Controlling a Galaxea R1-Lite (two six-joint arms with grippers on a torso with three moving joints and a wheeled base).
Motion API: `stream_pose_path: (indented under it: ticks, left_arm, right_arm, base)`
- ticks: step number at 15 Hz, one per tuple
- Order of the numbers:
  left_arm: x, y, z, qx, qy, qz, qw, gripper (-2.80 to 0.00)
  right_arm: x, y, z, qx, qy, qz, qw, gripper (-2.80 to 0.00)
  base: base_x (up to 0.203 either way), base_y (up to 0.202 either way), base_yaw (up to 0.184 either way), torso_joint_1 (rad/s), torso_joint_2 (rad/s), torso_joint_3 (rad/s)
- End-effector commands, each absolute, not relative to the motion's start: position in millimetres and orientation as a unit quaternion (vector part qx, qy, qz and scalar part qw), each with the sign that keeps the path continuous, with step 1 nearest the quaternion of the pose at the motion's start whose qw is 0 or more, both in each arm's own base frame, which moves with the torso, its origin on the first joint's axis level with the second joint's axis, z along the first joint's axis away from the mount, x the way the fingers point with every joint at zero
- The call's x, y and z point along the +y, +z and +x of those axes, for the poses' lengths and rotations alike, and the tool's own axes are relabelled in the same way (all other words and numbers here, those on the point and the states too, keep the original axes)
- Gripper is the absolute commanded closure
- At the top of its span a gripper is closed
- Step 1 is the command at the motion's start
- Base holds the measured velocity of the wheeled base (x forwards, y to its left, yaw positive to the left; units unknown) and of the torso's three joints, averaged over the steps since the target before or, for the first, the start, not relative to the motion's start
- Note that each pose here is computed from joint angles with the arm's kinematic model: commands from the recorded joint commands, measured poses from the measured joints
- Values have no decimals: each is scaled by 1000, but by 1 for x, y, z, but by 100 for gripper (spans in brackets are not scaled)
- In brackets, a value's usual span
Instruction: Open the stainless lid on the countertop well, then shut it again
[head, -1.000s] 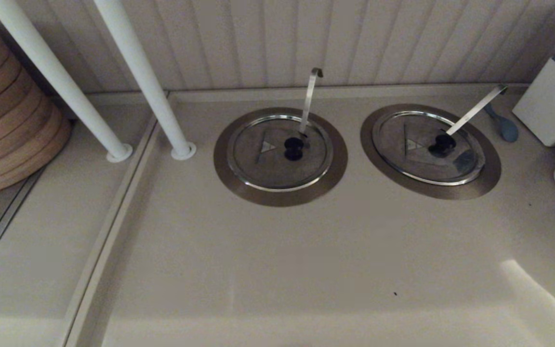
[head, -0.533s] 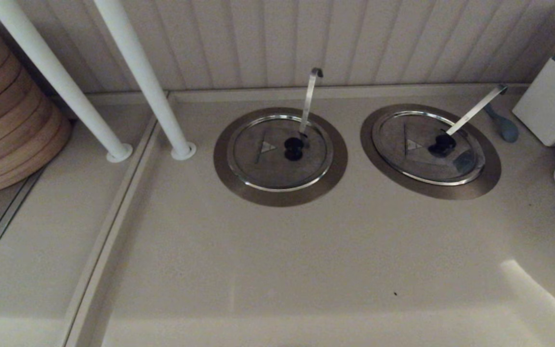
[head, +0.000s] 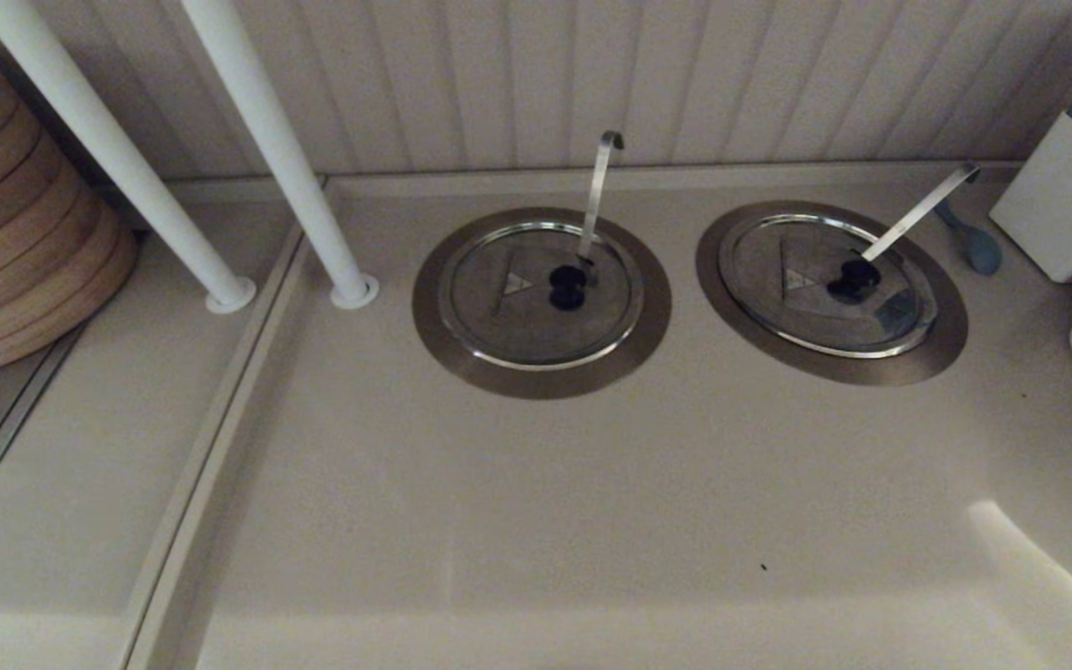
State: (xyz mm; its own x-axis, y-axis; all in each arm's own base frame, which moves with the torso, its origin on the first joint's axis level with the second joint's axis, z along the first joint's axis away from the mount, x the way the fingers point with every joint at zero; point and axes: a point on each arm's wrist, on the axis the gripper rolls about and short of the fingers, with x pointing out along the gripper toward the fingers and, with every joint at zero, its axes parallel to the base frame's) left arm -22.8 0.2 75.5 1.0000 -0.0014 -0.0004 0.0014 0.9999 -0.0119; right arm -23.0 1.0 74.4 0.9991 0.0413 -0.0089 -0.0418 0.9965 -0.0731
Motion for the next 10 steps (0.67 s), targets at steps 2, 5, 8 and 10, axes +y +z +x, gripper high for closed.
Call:
stream_pose_path:
  ticks: [2, 5, 8, 10]
  left_arm:
    - [0, 76, -23, 1, -1, -6, 1000, 0]
    - [0, 76, -23, 1, 0, -6, 1000, 0]
    - [0, 76, -23, 1, -1, -6, 1000, 0]
    - [0, 76, -23, 1, 0, -6, 1000, 0]
  right_arm:
    - [1, 74, -23, 5, 20, -34, 999, 0]
    - [1, 74, -23, 6, 21, -36, 999, 0]
    - [1, 74, -23, 6, 21, -38, 999, 0]
    - [1, 74, -23, 5, 21, -37, 999, 0]
  base:
    - [0, 0, 0, 0, 0, 0]
    - [0, 0, 0, 0, 0, 0]
    - [0, 0, 0, 0, 0, 0]
    - [0, 0, 0, 0, 0, 0]
